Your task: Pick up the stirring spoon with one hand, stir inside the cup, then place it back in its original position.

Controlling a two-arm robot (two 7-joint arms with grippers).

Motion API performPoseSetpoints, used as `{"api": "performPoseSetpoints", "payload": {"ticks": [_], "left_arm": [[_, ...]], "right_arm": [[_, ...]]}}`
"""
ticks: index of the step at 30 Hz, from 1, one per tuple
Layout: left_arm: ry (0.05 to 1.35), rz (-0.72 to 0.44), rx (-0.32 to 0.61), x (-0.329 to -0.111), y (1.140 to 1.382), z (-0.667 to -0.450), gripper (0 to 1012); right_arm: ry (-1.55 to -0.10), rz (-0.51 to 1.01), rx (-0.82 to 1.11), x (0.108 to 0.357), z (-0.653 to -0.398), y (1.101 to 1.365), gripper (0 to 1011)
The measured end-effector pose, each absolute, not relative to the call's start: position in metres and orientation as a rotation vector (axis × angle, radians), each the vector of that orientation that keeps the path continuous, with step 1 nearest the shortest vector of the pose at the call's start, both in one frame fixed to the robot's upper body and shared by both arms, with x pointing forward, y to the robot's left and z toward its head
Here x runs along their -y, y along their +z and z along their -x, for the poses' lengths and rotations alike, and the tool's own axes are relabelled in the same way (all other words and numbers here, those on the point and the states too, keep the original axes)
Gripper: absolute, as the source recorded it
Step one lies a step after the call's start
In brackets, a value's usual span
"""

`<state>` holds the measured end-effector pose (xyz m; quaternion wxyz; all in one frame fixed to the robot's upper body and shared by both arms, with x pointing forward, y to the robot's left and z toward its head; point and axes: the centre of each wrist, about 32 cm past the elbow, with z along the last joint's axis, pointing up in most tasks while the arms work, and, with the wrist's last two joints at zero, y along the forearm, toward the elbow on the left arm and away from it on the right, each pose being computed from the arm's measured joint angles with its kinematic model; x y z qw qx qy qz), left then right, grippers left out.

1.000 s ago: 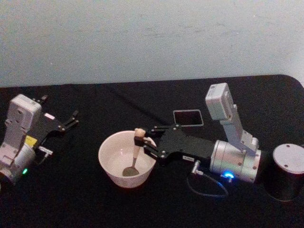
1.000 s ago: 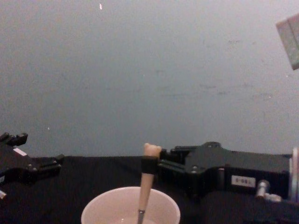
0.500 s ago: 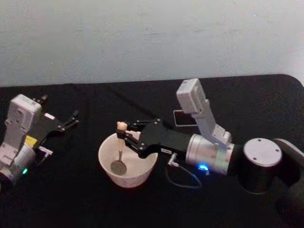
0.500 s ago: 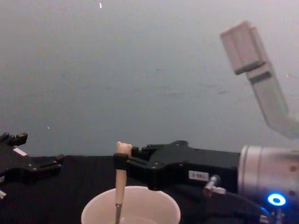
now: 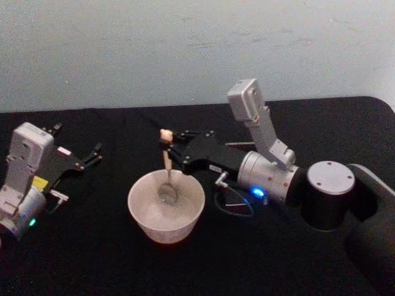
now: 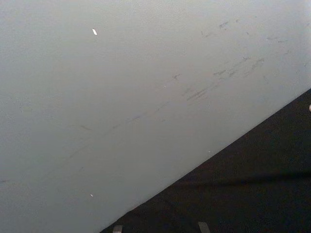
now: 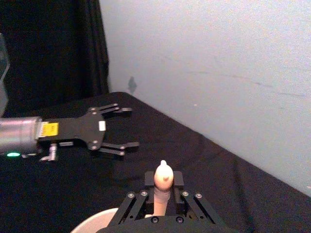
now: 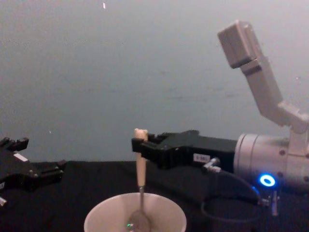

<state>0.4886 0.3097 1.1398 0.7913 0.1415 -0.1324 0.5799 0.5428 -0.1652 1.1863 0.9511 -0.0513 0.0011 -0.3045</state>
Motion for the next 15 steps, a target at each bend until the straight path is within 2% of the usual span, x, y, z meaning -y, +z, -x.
{"api": "performPoseSetpoints", "payload": {"ticks": [6,15], "left_arm": [[1.248,-0.304,0.285,-0.310,1.140,-0.489,1001],[1.248,-0.304,0.285,-0.310,1.140,-0.489,1001]], "right_arm": [[-0.638,0.104,0.000,0.180,-0.540,1.190,218],[-0.605,0.096,-0.024,0.204,-0.522,1.195,218]]}}
